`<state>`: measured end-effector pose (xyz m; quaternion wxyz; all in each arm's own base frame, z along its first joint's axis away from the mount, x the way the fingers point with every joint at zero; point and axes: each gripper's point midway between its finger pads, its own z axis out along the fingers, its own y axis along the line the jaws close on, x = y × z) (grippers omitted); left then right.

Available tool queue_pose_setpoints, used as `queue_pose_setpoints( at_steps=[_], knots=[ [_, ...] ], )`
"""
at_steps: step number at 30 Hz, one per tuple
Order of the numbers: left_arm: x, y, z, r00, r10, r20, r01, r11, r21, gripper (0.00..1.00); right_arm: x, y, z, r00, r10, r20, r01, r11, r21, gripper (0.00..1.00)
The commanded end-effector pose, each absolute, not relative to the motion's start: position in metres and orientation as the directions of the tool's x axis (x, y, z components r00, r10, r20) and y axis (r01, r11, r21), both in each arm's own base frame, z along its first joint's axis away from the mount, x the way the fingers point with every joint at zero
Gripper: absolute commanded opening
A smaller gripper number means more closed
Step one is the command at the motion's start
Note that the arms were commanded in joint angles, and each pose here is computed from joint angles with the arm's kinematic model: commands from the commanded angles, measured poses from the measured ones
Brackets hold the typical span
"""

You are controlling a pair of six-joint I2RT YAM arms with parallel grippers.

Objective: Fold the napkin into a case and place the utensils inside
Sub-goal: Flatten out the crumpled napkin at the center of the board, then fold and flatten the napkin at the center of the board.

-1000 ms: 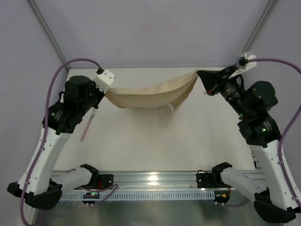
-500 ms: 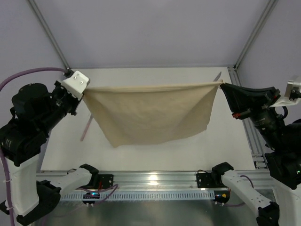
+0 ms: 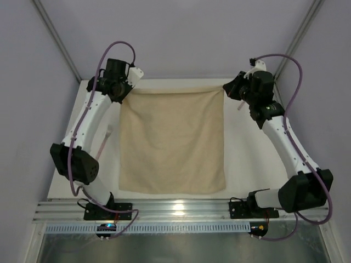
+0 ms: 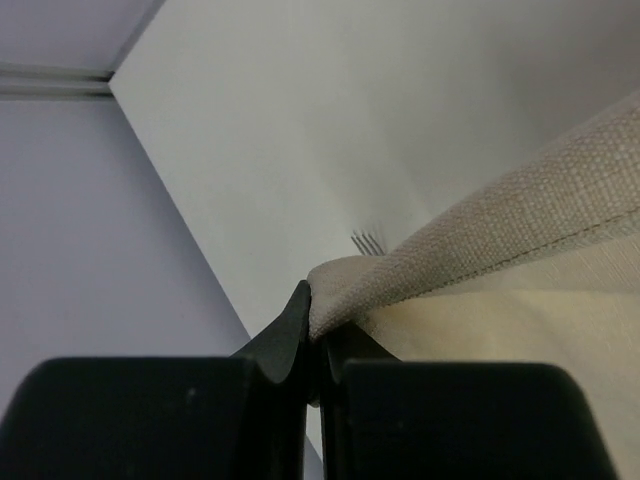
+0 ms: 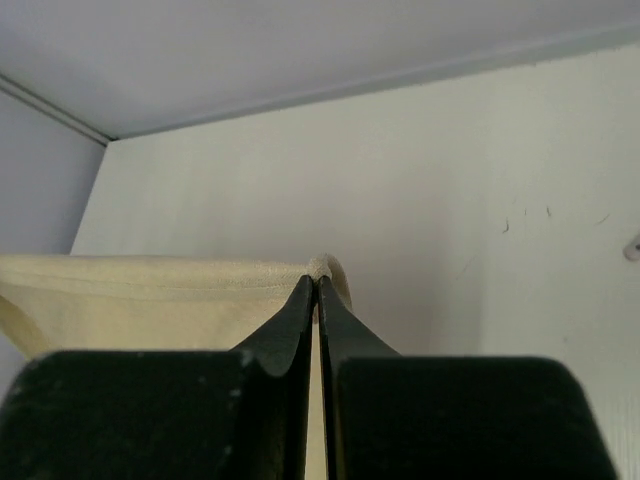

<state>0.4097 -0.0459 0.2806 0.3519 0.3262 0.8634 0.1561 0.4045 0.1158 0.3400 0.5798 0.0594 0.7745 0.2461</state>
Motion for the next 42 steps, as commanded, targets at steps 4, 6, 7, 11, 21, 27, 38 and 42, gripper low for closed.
queue_pose_setpoints(
  at_steps=[4,6,7,11,21,27,38,42],
  knots=[
    [0.478,-0.048,0.229,-0.53,0.721,-0.446,0.445,0.685,0.577,0.0,0.468,0.108,0.283,-0.353,0.444,-0.824,-0.123,0.85,0.511,0.04],
    [0.491,-0.044,0.208,-0.547,0.738,-0.396,0.449,0.658,0.605,0.0,0.484,0.105,0.255,-0.4,0.442,-0.803,-0.09,0.853,0.514,0.04],
    [0.498,-0.044,0.206,-0.544,0.738,-0.399,0.438,0.655,0.616,0.0,0.488,0.105,0.247,-0.413,0.441,-0.797,-0.081,0.854,0.515,0.04],
    [0.5,-0.04,0.19,-0.545,0.758,-0.359,0.455,0.627,0.632,0.0,0.491,0.106,0.222,-0.461,0.426,-0.778,-0.067,0.858,0.509,0.04],
    [0.42,-0.011,0.145,-0.492,0.867,-0.081,0.612,0.411,0.676,0.0,0.408,0.099,0.154,-0.619,0.363,-0.696,-0.008,0.883,0.469,0.04],
    [0.41,0.01,0.155,-0.47,0.881,0.055,0.573,0.258,0.778,0.09,0.363,0.098,0.141,-0.645,0.36,-0.674,-0.011,0.878,0.479,0.04],
    [0.383,-0.008,0.14,-0.326,0.945,0.021,0.701,0.227,0.676,0.06,0.323,0.106,0.108,-0.706,0.355,-0.613,-0.01,0.86,0.509,0.04],
    [0.356,-0.039,0.105,-0.367,0.921,-0.13,0.795,0.383,0.471,0.02,0.323,0.106,0.102,-0.712,0.345,-0.612,-0.012,0.865,0.502,0.04]
  ],
)
